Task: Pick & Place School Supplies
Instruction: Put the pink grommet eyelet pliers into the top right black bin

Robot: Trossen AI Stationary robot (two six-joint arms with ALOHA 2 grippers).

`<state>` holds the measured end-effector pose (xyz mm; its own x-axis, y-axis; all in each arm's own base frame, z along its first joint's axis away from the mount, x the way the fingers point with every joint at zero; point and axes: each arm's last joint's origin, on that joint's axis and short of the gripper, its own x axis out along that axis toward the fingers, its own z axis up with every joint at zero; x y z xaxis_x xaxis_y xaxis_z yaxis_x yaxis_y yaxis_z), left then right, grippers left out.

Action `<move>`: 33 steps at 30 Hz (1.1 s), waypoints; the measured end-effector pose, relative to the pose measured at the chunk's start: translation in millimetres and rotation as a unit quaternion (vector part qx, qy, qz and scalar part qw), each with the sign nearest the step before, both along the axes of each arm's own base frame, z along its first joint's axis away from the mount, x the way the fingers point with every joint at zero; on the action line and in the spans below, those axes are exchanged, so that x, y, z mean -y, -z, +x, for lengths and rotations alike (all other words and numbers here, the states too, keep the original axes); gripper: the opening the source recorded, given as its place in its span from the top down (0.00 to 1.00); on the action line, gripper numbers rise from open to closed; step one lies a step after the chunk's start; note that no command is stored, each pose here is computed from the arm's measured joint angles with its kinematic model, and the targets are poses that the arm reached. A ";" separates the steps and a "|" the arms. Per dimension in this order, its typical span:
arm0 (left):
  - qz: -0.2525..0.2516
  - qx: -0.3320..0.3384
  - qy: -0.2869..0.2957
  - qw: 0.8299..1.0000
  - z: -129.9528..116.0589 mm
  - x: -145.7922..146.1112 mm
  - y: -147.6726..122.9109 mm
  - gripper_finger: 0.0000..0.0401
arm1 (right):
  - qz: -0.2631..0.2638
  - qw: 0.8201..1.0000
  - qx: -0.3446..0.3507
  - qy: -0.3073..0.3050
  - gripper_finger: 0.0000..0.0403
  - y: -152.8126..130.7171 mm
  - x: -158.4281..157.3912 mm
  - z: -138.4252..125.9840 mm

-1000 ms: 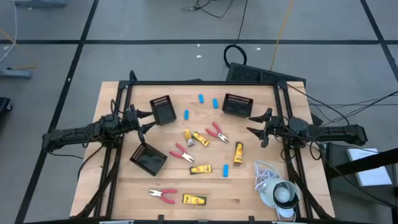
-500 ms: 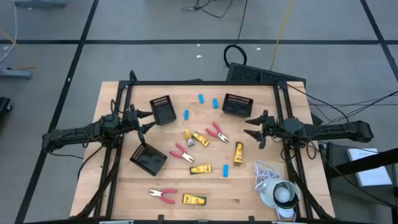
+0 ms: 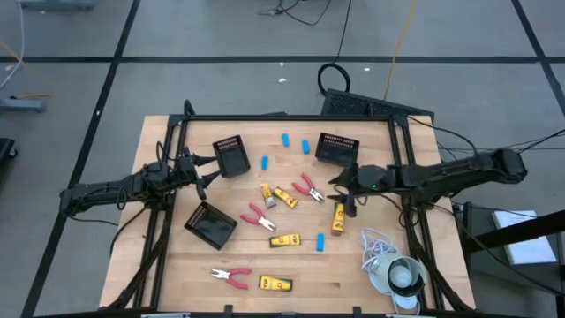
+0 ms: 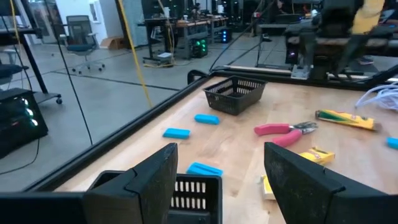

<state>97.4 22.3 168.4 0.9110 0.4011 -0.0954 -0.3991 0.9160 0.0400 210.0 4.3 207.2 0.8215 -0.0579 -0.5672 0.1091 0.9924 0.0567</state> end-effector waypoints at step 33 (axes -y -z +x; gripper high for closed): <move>-0.024 0.004 0.030 0.999 0.7 1.8 1.0 0.39 | 0.022 0.987 -0.152 0.046 0.44 33.2 27.7 81.8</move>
